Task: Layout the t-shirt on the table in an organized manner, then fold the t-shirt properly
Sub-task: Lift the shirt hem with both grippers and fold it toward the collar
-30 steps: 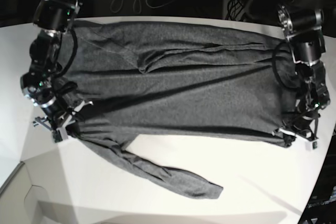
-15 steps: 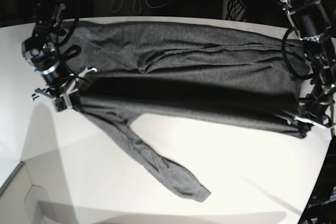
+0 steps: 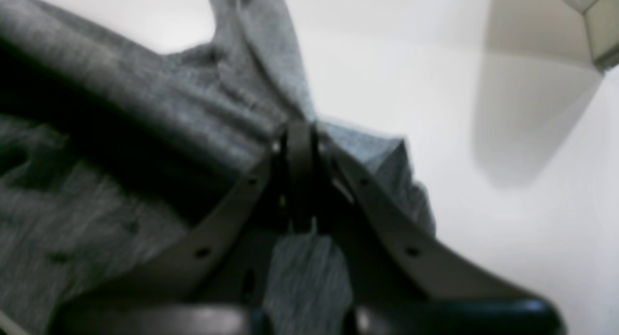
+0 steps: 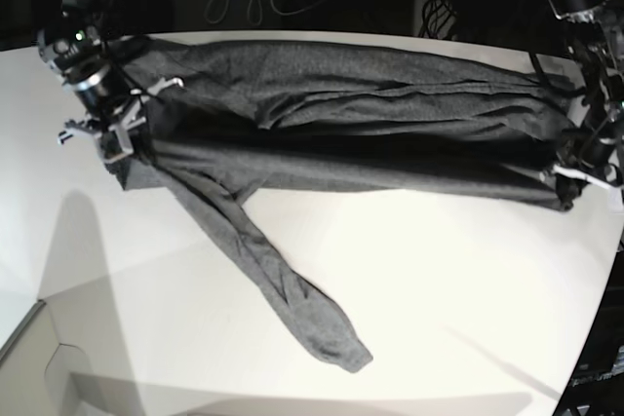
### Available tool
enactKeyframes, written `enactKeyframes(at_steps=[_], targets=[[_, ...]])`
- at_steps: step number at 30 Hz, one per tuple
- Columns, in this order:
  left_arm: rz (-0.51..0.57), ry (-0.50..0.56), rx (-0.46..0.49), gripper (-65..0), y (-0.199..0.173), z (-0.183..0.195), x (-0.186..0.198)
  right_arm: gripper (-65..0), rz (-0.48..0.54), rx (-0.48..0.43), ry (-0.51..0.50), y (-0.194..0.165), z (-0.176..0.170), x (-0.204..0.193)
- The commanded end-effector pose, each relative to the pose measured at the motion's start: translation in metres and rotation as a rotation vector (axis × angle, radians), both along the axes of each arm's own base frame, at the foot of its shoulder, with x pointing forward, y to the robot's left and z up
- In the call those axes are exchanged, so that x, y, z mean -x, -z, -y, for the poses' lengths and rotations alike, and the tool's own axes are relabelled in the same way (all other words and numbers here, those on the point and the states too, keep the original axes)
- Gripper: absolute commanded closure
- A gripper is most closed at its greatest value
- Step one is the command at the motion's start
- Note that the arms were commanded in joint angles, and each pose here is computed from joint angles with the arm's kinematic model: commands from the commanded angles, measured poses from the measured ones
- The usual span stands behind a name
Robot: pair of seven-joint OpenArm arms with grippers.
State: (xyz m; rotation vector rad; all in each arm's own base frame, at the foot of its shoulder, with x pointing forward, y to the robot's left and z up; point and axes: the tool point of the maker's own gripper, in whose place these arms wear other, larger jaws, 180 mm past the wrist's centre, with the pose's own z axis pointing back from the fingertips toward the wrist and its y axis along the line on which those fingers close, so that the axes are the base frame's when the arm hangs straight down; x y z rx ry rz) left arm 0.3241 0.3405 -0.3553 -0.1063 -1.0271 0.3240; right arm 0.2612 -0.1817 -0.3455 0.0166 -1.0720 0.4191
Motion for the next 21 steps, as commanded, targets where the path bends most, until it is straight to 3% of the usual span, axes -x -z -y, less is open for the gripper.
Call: enactKeyframes(at_steps=[1,8,21], targets=[[0.057,0.001,-0.023,-0.2,-0.019,-0.006,-0.007,0.0,0.048,-0.015,-0.007,-0.014,-0.001,-0.002],[0.044,0.009,-0.063,-0.2,-0.021,-0.007,0.015,0.0,-0.007,-0.018,-0.007,0.0,0.0,0.017],[-0.03,0.007,-0.059,-0.2,0.001,-0.007,0.04,0.0,-0.019,-0.016,-0.003,0.002,0.002,0.024]])
